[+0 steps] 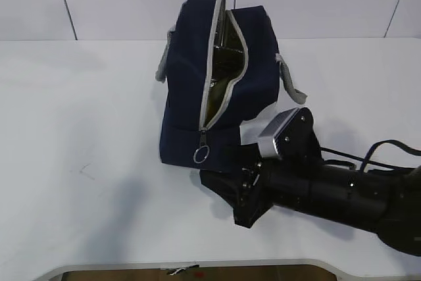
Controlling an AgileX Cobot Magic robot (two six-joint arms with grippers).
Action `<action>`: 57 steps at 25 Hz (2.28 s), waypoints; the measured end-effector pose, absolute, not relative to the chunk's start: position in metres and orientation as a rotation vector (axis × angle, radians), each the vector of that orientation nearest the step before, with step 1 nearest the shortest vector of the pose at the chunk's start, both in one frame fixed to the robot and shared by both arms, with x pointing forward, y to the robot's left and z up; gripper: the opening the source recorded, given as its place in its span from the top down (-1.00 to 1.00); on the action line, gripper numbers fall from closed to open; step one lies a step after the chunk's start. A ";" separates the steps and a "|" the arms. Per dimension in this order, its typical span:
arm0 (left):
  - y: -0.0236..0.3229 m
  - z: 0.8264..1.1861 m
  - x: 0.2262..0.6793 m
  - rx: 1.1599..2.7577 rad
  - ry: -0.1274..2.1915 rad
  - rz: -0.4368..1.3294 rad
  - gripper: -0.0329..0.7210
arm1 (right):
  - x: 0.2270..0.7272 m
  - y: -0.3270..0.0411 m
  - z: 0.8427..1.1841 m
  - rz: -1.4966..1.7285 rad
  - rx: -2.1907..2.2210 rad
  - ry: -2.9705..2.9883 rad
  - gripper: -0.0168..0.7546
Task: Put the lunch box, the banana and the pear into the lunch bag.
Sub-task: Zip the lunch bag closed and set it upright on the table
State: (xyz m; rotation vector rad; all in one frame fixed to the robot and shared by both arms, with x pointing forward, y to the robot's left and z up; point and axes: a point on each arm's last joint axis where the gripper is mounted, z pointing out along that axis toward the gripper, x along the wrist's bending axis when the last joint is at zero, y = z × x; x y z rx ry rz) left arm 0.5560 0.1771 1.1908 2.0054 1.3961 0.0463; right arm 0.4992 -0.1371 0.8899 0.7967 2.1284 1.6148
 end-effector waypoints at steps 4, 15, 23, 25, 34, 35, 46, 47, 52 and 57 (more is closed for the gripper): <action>0.177 1.191 0.556 2.005 1.396 0.046 0.06 | 0.507 -0.132 0.882 1.631 0.802 2.153 -0.33; 0.177 1.191 0.556 2.005 1.396 0.046 0.07 | 0.532 -0.113 0.881 1.757 0.827 2.178 -0.33; 0.177 1.191 0.556 2.005 1.396 0.046 0.07 | 0.531 -0.110 0.873 1.775 0.823 2.238 -0.33; 0.177 1.191 0.556 2.005 1.396 0.046 0.07 | 0.532 -0.110 0.873 1.774 0.826 2.236 -0.33; 0.177 1.191 0.556 2.005 1.396 0.046 0.07 | 0.533 -0.110 0.874 1.776 0.848 2.222 -0.33; 0.177 1.191 0.556 2.005 1.396 0.046 0.07 | 0.533 -0.110 0.874 1.776 0.848 2.222 -0.33; 0.177 1.191 0.556 2.005 1.396 0.046 0.07 | 0.533 -0.110 0.873 1.776 0.854 2.223 -0.33; 0.177 1.191 0.556 2.005 1.396 0.046 0.07 | 0.533 -0.110 0.873 1.776 0.854 2.223 -0.33; 0.177 1.191 0.556 2.005 1.396 0.046 0.07 | 0.533 -0.110 0.873 1.776 0.854 2.223 -0.33; 0.177 1.191 0.556 2.005 1.396 0.046 0.07 | 0.532 -0.111 0.873 1.773 0.858 2.227 -0.19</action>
